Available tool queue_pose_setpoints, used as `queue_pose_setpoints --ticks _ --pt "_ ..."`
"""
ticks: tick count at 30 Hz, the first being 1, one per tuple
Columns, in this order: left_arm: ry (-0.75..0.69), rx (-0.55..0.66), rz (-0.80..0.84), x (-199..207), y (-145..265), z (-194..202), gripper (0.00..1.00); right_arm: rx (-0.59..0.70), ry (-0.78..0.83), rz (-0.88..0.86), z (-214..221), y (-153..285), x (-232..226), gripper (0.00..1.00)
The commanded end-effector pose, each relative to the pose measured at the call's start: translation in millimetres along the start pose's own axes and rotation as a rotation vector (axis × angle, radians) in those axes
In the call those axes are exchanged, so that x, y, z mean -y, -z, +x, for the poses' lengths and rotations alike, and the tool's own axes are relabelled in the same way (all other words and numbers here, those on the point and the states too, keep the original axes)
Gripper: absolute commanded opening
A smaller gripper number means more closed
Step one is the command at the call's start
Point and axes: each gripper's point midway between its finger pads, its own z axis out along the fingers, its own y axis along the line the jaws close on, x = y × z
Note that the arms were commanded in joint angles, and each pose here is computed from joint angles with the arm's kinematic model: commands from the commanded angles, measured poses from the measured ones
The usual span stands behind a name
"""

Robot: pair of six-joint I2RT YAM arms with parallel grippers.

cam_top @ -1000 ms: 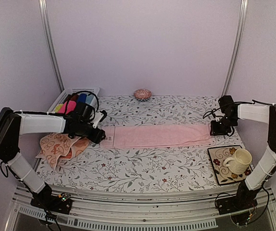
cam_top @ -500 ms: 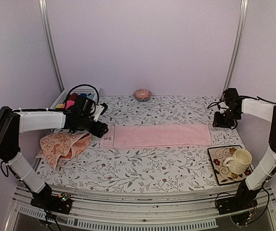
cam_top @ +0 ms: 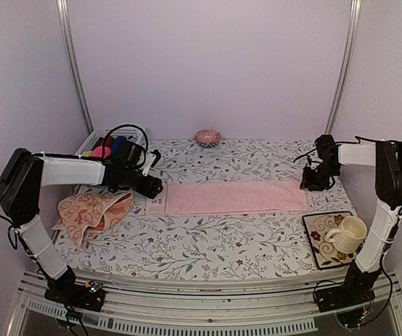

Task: Roll the towels
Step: Pick up the towel from the center of the board.

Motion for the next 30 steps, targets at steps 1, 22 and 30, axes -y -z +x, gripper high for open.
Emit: queue_pose_setpoints --ticks 1,22,30 --pt "0.026 0.045 -0.006 4.2 -10.2 -20.4 0.78 0.039 -0.028 -0.029 -19.4 -6.5 -3.1 0.35" --pt "-0.071 -0.106 -0.085 24.1 -41.5 26.0 0.71 0.018 -0.032 -0.082 -28.2 -21.9 -4.4 0.03" --pt "-0.090 -0.137 -0.113 21.5 -43.0 35.4 0.71 0.048 -0.038 -0.042 -37.4 -16.8 3.8 0.02"
